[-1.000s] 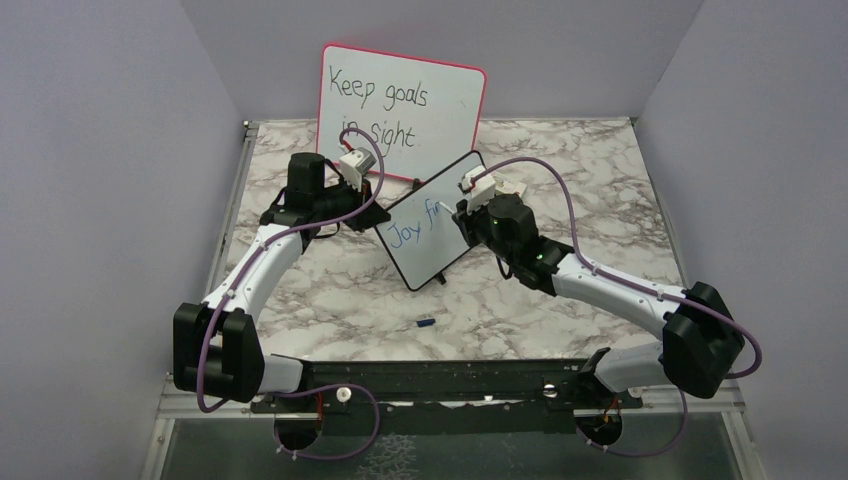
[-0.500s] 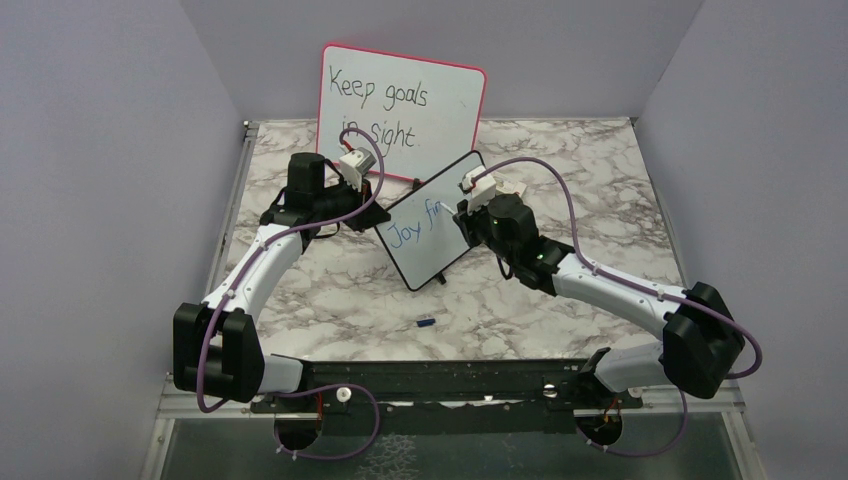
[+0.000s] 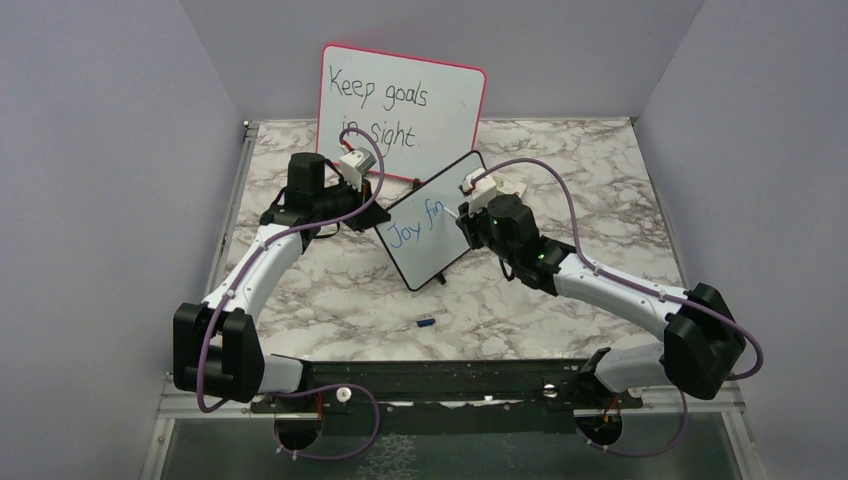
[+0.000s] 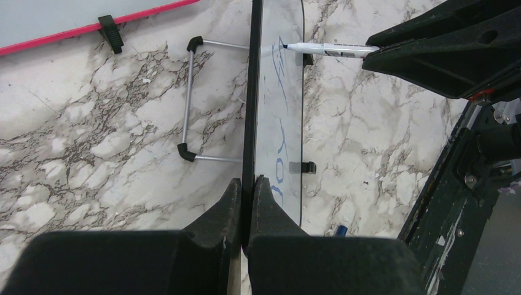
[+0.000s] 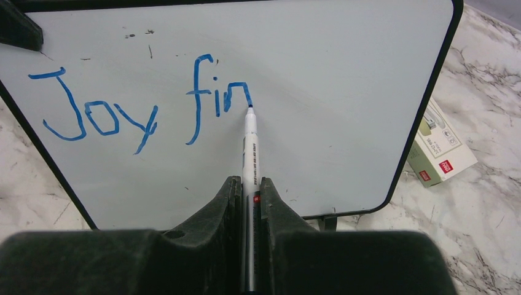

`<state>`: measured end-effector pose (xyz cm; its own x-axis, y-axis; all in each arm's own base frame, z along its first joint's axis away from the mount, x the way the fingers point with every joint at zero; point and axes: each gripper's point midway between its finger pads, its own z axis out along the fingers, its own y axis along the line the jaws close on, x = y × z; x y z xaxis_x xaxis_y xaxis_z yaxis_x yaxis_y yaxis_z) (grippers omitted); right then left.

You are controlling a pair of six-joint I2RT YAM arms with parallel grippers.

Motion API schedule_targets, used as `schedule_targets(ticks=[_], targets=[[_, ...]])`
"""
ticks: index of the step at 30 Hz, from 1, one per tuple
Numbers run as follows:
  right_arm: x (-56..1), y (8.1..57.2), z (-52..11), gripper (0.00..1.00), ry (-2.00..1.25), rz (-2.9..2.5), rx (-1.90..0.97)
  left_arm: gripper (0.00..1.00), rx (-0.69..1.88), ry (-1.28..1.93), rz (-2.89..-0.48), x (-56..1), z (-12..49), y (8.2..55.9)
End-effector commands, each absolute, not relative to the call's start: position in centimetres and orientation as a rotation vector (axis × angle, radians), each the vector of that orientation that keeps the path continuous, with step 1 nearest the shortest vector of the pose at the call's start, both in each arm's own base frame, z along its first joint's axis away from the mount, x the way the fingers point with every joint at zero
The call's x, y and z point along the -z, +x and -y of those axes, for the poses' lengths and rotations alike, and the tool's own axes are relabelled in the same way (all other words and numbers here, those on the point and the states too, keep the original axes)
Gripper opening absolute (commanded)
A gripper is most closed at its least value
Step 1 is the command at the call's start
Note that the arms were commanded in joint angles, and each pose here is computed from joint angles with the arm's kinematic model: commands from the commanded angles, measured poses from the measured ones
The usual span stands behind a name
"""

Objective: Write a sentence on the whiteboard

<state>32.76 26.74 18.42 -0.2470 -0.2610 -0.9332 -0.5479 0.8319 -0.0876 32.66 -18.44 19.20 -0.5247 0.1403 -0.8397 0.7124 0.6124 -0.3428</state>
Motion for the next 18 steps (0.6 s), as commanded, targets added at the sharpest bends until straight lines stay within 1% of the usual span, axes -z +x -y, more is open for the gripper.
schedule_targets(ticks=[1, 9, 11, 15, 18], targets=[[-18.1, 32.3, -26.4, 0.00, -0.619, -1.864, -0.316, 0.00, 0.783, 0.667, -2.160, -15.4, 17.1, 32.2], [-20.6, 32.2, -26.1, 0.00, -0.571, -1.784, -0.338, 0.01, 0.767, 0.661, -2.146, -16.0, 17.0, 32.7], [-21.5, 32.1, -25.9, 0.00, -0.554, -1.757, -0.346, 0.06, 0.766, 0.655, -2.134, -16.7, 17.1, 33.0], [-22.4, 31.8, -25.3, 0.00, -0.526, -1.724, -0.347, 0.23, 0.763, 0.636, -2.095, -18.7, 17.3, 33.7], [-22.6, 31.7, -25.0, 0.01, -0.514, -1.708, -0.347, 0.29, 0.779, 0.617, -2.062, -20.2, 17.7, 34.4]])
